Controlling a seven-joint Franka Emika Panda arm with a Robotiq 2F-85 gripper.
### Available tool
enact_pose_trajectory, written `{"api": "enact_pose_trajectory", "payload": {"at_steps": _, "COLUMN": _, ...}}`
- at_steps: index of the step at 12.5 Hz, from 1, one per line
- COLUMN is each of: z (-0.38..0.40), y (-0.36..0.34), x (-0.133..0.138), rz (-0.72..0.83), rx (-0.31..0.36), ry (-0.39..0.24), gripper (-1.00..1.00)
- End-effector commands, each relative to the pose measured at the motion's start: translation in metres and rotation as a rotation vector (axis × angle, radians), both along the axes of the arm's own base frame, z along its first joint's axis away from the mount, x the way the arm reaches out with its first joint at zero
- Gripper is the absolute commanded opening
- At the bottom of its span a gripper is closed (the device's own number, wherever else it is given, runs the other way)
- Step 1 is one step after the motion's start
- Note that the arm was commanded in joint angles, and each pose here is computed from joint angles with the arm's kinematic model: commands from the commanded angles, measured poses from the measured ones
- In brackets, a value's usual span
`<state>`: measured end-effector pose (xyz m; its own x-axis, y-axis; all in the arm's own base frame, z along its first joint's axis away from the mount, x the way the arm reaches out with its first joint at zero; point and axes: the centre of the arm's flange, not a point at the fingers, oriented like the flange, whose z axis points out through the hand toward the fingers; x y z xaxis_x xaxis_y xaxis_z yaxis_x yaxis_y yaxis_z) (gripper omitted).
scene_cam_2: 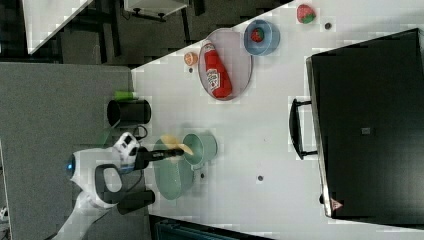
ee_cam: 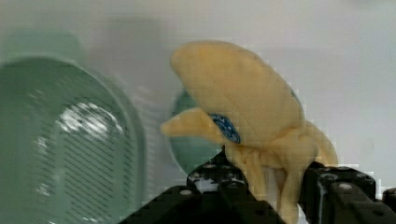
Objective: Pick Banana and place it in mug.
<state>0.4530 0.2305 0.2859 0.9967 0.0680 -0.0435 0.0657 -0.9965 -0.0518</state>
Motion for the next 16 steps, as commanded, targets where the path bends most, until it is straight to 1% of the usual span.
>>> {"api": "enact_pose_trajectory", "payload": {"at_steps": 1, "z": -0.025, "y": -0.006, "x": -0.003, "rz": -0.112, "rx": 0.005, "ry": 0.050, "gripper": -0.09}}
{"api": "enact_pose_trajectory", "payload": {"at_steps": 4, "z": -0.026, "y": -0.004, "x": -0.004, "rz": -0.107, "rx": 0.006, "ry": 0.051, "gripper": 0.58}}
{"api": "enact_pose_trajectory", "payload": {"at_steps": 6, "z": -0.012, "y": -0.004, "x": -0.001, "rz": -0.109, "rx": 0.009, "ry": 0.023, "gripper": 1.00}}
{"api": "enact_pose_trajectory", "payload": {"at_steps": 9, "z": 0.035, "y": -0.022, "x": 0.009, "rz": -0.148, "rx": 0.010, "ry": -0.064, "gripper": 1.00}}
{"api": "enact_pose_trajectory", "payload": {"at_steps": 13, "z": 0.133, "y": -0.102, "x": 0.030, "rz": -0.312, "rx": -0.001, "ry": -0.167, "gripper": 1.00}}
{"api": "enact_pose_trajectory", "payload": {"at_steps": 14, "z": 0.158, "y": -0.129, "x": 0.033, "rz": -0.365, "rx": -0.001, "ry": -0.173, "gripper": 1.00}}
{"api": "enact_pose_trajectory", "payload": {"at_steps": 16, "z": 0.205, "y": -0.183, "x": 0.033, "rz": -0.470, "rx": -0.004, "ry": -0.137, "gripper": 1.00}}
